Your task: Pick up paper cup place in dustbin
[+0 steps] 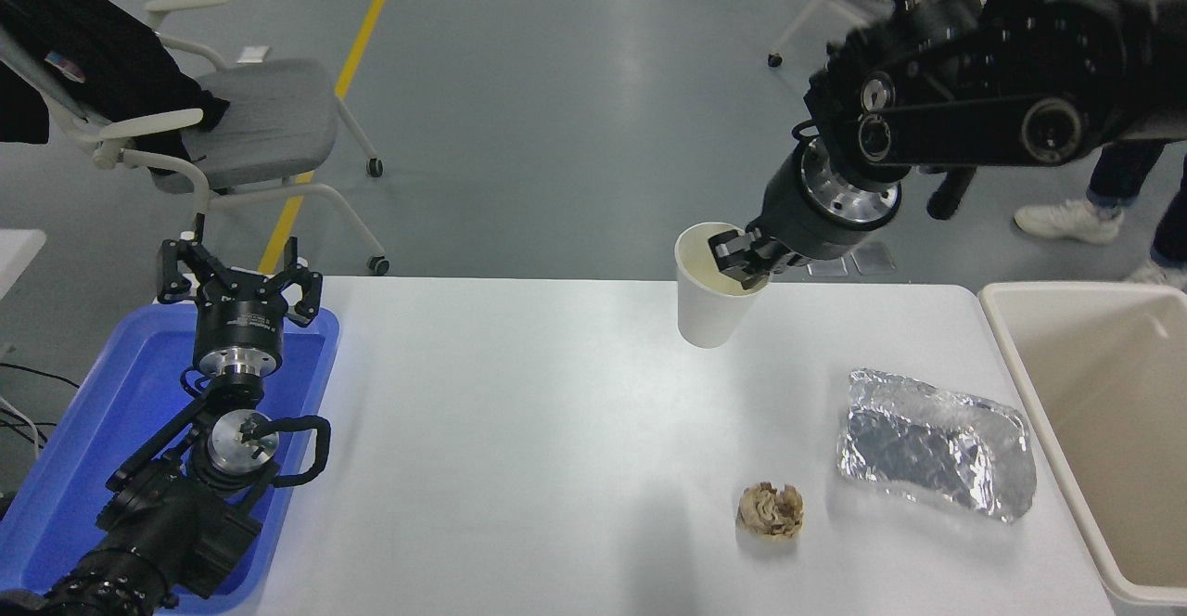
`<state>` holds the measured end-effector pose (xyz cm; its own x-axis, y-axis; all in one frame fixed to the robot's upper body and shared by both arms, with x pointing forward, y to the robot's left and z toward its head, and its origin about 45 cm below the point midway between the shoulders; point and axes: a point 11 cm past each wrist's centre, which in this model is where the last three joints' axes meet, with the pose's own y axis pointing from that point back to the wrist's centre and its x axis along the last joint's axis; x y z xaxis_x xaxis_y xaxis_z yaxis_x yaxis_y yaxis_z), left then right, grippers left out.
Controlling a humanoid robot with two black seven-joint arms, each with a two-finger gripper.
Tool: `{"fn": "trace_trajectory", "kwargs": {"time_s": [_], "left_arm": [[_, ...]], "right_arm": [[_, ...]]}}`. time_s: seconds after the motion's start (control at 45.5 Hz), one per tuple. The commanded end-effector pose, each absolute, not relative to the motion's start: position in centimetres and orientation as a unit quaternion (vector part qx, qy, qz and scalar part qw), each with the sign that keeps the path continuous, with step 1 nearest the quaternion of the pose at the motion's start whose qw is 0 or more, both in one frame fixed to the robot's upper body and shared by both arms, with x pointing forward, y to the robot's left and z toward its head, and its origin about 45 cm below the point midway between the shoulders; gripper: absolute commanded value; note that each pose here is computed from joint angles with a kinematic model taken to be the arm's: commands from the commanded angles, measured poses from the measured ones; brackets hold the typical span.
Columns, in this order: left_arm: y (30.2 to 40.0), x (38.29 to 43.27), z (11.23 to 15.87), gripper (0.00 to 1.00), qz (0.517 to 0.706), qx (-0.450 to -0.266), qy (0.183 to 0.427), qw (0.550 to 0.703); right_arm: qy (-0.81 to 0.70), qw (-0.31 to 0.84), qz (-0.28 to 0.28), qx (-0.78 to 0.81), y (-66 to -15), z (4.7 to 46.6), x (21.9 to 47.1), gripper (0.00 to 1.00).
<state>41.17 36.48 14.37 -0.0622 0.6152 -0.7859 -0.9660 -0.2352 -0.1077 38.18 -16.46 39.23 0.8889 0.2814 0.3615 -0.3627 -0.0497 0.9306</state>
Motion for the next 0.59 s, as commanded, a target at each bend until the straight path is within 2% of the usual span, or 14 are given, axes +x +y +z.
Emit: {"fn": "trace_trajectory", "kwargs": {"time_s": [0.0, 0.198, 0.374, 0.571], "left_arm": [[36.47, 41.21, 14.43, 0.99, 0.69, -0.376, 0.233, 0.573], [36.48, 41.21, 14.42, 0.99, 0.691, -0.376, 0.233, 0.572], [36.48, 41.21, 14.42, 0.99, 0.691, -0.376, 0.233, 0.572], [36.48, 41.21, 14.42, 0.99, 0.691, -0.376, 0.233, 0.572]], "right_arm": [[-0.051, 0.712, 0.243, 0.656, -17.6, 43.7, 37.6, 0.0], [-0.062, 0.724, 0.235, 0.646, -19.4, 44.2, 37.7, 0.0], [-0.111, 0.768, 0.189, 0.602, -28.3, 44.0, 38.3, 0.0], [-0.157, 0.784, 0.159, 0.579, -38.8, 41.3, 37.6, 0.0]]}}
